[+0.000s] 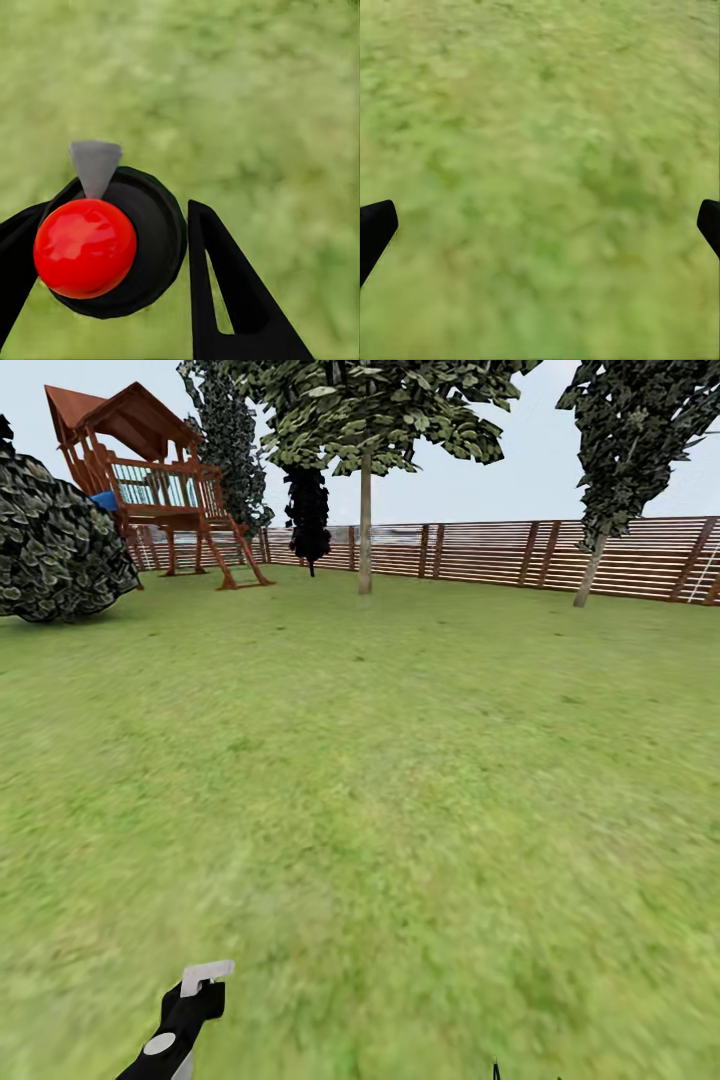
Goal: In the garden, pick up the pesticide atomizer on the floor and spray pesticide onto both trees until each tree trunk is fully covered.
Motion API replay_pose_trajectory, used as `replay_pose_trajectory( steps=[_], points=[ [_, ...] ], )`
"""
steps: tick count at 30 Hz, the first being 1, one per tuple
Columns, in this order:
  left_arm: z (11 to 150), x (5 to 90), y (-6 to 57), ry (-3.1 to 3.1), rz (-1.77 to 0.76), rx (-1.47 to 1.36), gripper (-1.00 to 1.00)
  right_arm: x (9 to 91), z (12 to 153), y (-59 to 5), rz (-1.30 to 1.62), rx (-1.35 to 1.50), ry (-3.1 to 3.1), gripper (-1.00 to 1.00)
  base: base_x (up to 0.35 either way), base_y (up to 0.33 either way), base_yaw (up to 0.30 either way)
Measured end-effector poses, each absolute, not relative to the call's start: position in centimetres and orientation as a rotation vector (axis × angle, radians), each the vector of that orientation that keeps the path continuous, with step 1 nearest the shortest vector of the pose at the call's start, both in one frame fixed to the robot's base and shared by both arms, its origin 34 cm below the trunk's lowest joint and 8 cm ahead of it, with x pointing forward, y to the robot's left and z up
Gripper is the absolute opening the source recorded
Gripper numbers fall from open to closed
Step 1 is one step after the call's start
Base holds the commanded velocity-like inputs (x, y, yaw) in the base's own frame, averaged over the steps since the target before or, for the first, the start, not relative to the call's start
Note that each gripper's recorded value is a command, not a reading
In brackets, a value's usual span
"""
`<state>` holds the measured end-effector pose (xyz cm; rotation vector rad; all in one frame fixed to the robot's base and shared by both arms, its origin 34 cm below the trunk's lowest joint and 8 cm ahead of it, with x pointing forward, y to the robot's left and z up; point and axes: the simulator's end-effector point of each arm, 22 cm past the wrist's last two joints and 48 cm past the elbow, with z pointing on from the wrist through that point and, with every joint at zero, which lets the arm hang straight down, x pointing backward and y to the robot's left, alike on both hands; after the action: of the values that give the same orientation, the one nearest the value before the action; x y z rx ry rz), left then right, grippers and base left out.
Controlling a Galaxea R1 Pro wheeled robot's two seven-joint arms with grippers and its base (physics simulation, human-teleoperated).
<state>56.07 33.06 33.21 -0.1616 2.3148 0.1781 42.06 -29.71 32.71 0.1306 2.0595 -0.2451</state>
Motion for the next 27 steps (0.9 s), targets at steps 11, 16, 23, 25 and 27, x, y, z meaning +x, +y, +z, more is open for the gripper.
replay_pose_trajectory(
  steps=[11,16,23,25,27],
  points=[
    [33.22,56.07,33.1,2.315,0.179,-0.161,-1.0,42.06,32.71,-29.72,-0.246,0.131,2.059,1.0,0.337,0.0,0.0],
    [33.21,56.07,33.07,2.315,0.179,-0.162,-1.0,42.06,32.71,-29.71,-0.245,0.131,2.06,1.0,0.337,0.0,0.0],
    [33.22,56.07,33.08,2.315,0.179,-0.161,-1.0,42.06,32.71,-29.72,-0.246,0.131,2.059,1.0,0.337,0.0,0.0],
    [33.21,56.07,33.06,2.315,0.178,-0.161,-1.0,42.06,32.71,-29.72,-0.246,0.131,2.059,1.0,0.337,0.0,0.0],
    [33.21,56.07,33.06,2.315,0.178,-0.162,-1.0,42.06,32.71,-29.72,-0.245,0.131,2.059,1.0,0.337,0.0,0.0]
  ],
)
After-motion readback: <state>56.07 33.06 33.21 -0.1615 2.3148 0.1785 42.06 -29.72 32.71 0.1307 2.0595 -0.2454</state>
